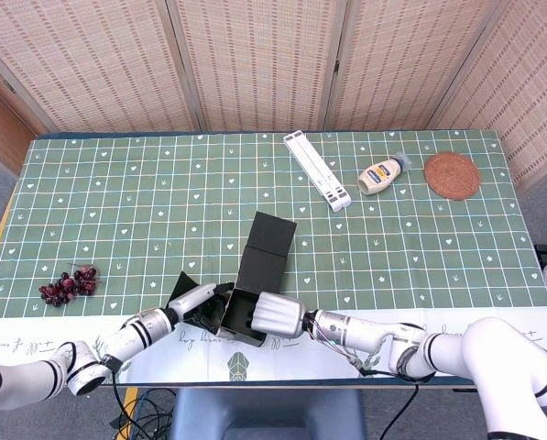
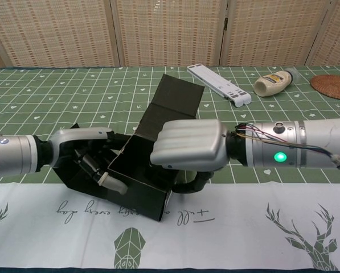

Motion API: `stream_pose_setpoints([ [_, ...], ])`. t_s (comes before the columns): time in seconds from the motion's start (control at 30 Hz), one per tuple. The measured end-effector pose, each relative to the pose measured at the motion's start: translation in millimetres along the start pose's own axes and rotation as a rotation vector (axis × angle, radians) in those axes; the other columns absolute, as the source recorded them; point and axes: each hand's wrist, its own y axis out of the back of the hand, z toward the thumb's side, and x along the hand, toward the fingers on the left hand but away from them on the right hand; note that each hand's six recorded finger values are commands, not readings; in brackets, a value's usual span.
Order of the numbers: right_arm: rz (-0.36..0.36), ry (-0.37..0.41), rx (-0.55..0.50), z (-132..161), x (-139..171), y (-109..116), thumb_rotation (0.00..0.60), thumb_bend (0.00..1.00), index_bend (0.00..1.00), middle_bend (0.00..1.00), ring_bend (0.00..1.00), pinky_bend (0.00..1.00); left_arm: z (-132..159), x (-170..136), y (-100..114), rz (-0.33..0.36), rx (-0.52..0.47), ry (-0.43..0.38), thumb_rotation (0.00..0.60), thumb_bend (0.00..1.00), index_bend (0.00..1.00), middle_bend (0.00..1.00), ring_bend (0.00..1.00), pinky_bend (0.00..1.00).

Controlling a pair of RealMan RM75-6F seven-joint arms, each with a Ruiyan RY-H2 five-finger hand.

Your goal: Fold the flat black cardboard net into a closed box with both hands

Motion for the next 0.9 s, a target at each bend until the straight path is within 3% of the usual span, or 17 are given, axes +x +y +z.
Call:
stream_pose_setpoints([
  [0.13, -0.007, -0.006, 0.008, -1.6, 1.8, 0.7, 0.600, 0.57, 0.70, 0.67, 0.81, 1.00, 0.0, 0.7, 0.2, 0.002, 0.000, 0.001, 0.600, 0.07, 0.23, 0.24, 0.55, 0.81],
  [0.3, -0.046, -0.034, 0.024, -6.8, 4.7, 6.7, 0.600, 0.42, 0.23, 0.30, 0.80, 1.00, 1.1, 2.3, 4.1, 0.022, -0.015, 0.001, 0.600, 0.07, 0.22, 0.24, 0.55, 0.81],
  [0.43, -0.087, -0.081, 0.023, -15.2, 8.8, 14.3, 0.600, 0.33, 0.02, 0.14, 0.76, 1.00, 3.3, 4.5, 9.9, 0.051, -0.028, -0.003, 0.600, 0.07, 0.21, 0.24, 0.52, 0.81],
  [0.63, -0.065, -0.158, 0.002, -28.8, 14.7, 12.1, 0.600, 0.25, 0.00, 0.04, 0.73, 1.00, -0.1, 7.8, 15.8, 0.097, -0.040, 0.018, 0.600, 0.07, 0.15, 0.22, 0.52, 0.81],
  [0.9, -0.092, -0.255, -0.051, -42.9, 27.9, 16.6, 0.600, 0.24, 0.00, 0.03, 0.73, 1.00, -2.6, 6.4, 21.6, 0.152, 0.026, 0.036, 0.600, 0.07, 0.00, 0.00, 0.52, 0.81],
])
